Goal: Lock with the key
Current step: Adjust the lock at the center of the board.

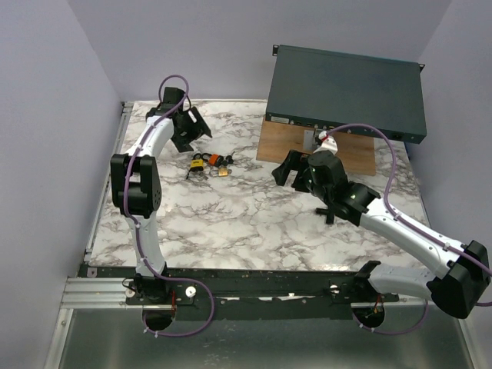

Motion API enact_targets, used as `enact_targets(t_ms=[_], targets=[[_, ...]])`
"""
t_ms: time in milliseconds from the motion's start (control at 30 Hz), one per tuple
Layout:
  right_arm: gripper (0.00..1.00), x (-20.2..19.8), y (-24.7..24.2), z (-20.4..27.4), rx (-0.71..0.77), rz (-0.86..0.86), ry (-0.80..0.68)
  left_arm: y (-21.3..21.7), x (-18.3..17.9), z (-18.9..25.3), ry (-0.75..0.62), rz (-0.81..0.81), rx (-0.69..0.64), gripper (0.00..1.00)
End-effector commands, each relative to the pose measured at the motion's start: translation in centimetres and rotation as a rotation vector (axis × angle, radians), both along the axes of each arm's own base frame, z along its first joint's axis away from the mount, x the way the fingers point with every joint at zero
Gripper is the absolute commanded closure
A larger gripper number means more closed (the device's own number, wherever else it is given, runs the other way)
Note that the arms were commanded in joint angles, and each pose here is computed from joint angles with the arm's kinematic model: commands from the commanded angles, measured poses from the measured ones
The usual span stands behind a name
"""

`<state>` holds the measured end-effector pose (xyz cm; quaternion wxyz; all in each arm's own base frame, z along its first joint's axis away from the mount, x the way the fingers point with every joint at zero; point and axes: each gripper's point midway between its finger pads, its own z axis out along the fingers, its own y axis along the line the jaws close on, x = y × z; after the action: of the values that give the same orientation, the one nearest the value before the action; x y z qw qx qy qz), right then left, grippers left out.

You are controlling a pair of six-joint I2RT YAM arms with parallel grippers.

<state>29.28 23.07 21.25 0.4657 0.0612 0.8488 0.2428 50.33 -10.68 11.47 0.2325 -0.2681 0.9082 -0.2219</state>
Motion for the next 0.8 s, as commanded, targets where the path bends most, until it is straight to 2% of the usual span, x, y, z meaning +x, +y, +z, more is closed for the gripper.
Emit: enact_targets(t_ms=[0,133,233,433,533,767], targets=[[0.0,0.3,0.5,1.8,0.006,0.021,-0.027,-1.4,2.4,-0.9,0.01,0.156,-0.256,0.12],[0.0,0.1,0.4,2.0,-0.009,0.031,-0.018,-0.6,2.5,-2.8,0.069,0.32,-0.31,0.09],[0.0,-0.1,0.0,2.0,-0.022,0.023,-0.016,0.0,2.0,-3.4,0.099,0.408,-0.301,0.08],[0.0,-0.5,-0.4,1.4,-0.028,0.022,-0.004,1.6,-0.9,-4.8,0.219,0.543,-0.194,0.04],[0.0,-0.8,-0.4,0.9,-0.027,0.025,0.009,1.5,-1.5,-3.8,0.168,0.547,-0.208,0.02],[0.0,-1.6,-0.3,-0.3,-0.011,0.041,0.04,1.1,-6.0,-3.9,0.268,0.606,-0.137,0.01]])
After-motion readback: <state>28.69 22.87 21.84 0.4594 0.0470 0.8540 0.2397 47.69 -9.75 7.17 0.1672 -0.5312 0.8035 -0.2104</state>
